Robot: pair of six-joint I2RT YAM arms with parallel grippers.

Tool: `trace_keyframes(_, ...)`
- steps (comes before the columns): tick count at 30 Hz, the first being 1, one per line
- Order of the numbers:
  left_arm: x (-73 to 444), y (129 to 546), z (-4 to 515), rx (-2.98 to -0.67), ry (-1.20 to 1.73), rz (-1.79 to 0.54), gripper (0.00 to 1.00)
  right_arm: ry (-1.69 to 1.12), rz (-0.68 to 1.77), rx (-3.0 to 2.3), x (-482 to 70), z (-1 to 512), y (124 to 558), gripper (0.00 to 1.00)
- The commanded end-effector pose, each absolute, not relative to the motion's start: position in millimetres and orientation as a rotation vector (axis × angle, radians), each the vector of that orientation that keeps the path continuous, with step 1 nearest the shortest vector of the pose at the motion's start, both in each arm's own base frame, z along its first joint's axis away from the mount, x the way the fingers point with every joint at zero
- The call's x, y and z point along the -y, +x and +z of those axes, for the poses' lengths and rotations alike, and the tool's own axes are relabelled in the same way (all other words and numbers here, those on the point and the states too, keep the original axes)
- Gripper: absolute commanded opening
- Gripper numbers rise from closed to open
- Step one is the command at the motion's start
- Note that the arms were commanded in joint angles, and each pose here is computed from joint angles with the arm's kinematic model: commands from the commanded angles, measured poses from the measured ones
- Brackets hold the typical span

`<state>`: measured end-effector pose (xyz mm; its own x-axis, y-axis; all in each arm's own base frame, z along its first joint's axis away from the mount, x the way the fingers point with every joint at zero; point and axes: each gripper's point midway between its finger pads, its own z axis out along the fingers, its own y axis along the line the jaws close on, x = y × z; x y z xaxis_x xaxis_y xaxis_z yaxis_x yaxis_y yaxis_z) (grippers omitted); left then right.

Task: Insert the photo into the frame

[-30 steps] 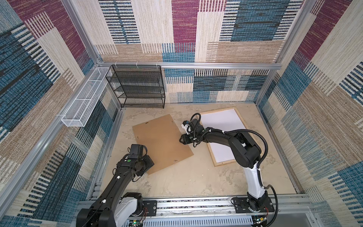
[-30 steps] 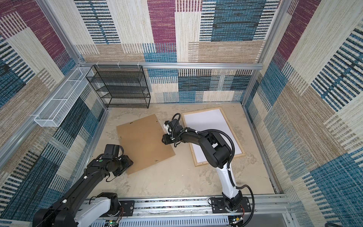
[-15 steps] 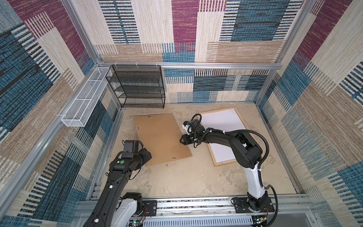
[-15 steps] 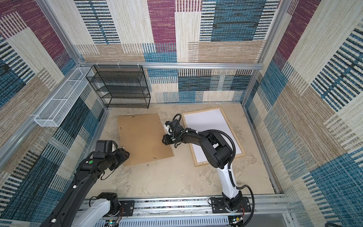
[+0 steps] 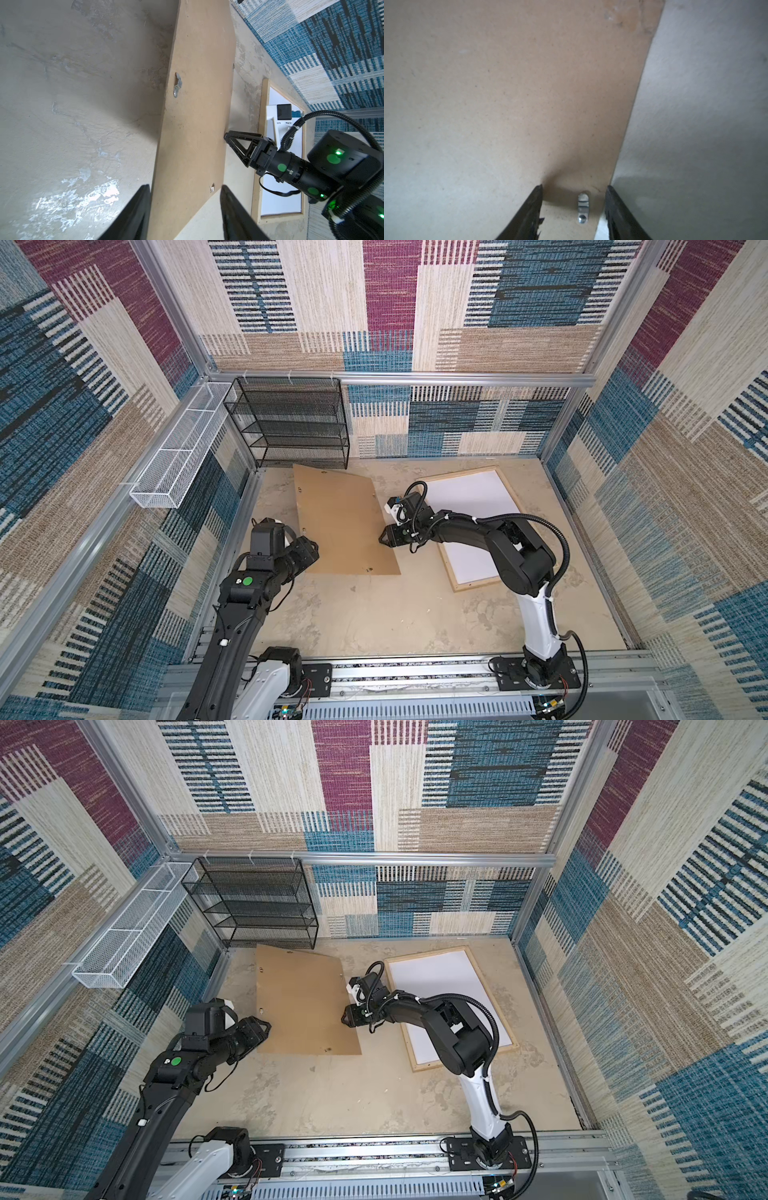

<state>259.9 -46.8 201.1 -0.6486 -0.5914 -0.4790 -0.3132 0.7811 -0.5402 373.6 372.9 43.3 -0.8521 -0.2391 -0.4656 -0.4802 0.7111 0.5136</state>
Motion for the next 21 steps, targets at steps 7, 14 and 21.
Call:
trace_keyframes(7,66,273,228,-2.248,-0.554,-0.679,0.53,-0.614,1.050,-2.546,-385,52,355,0.50)
trace_keyframes(14,68,274,236,-2.224,-0.527,-0.698,0.45,-0.617,1.054,-2.542,-384,52,355,0.50)
trace_keyframes(21,80,280,249,-2.197,-0.458,-0.774,0.44,-0.606,1.058,-2.539,-380,53,356,0.50)
